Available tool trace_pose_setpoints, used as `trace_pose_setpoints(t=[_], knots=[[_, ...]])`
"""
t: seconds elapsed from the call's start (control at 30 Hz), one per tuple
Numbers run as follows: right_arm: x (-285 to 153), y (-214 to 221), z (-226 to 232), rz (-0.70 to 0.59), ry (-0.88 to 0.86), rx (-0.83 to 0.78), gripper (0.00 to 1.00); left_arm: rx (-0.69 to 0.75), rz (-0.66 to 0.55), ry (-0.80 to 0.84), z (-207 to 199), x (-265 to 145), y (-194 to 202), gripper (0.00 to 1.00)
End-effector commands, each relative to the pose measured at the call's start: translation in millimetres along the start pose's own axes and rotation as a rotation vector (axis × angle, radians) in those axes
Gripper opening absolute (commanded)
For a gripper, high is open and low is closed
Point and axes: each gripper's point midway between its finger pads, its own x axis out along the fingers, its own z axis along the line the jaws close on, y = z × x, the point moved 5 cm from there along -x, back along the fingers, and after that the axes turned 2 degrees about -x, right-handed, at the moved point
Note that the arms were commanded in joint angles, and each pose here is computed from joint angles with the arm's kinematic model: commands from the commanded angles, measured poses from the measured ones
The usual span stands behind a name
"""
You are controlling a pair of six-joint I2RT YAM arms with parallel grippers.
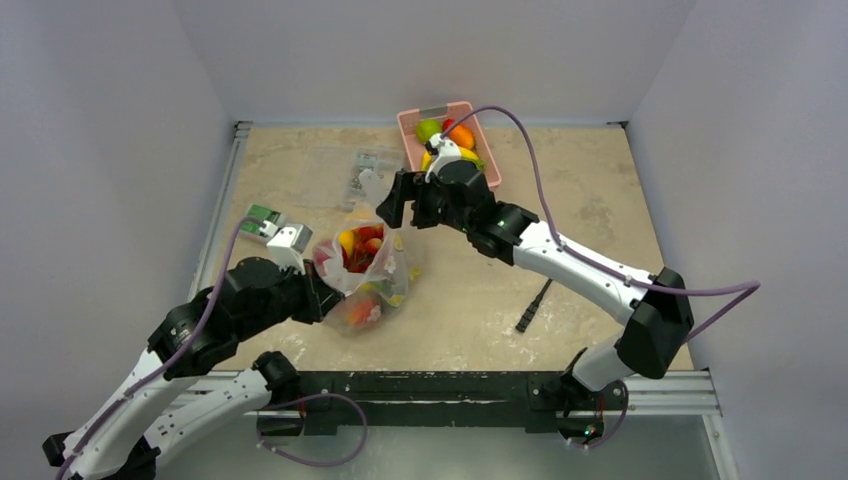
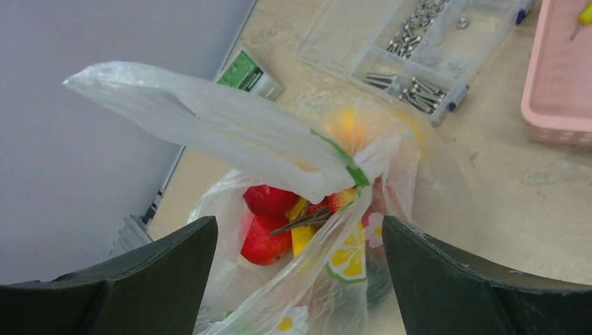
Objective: Take the fake fruits out of the plastic bag
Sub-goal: Adjust the plastic bag at the center of the board.
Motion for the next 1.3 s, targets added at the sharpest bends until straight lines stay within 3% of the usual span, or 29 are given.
trace_pose_setpoints(t=[0.0,0.23,0.4,0.5,0.6,0.63,0.7,0.77,0.87,1.07,1.27], knots=[[1,24,11,0.023,0.038,0.123,0.9,-0.03,-0.01,0.057,-12,7,-5,0.0],[13,45,8,0.007,0.106,0.213,0.9,-0.031,-0.005,0.067,-14,3,-6,0.0],[21,63,11,0.052,0.059,0.242,0.77,-0.041,-0.005,0.07,-13,-1,-4,0.0],[23,70,24,0.063,-0.01,0.262,0.61,-0.047,-0.007,0.066,-10,-3,-2,0.0],[24,73,30,0.068,-0.033,0.279,0.29,-0.061,-0.011,0.068,-10,-6,-2,0.0],[23,73,31,0.066,-0.042,0.283,0.17,-0.064,-0.013,0.079,-13,-9,-4,0.07],[18,68,38,0.042,-0.105,0.253,0.0,-0.046,-0.004,0.086,-15,-14,-6,0.3],[12,65,40,0.006,-0.149,0.232,0.0,-0.01,-0.006,0.069,-15,-23,-12,0.56],[8,63,41,-0.009,-0.166,0.209,0.0,0.043,-0.045,-0.012,-15,-40,-34,0.73],[6,64,43,-0.008,-0.193,0.206,0.0,0.237,-0.119,-0.166,-26,-73,-97,0.76],[0,58,44,-0.031,-0.198,0.197,0.0,0.365,-0.122,-0.419,-13,-51,-129,0.77]])
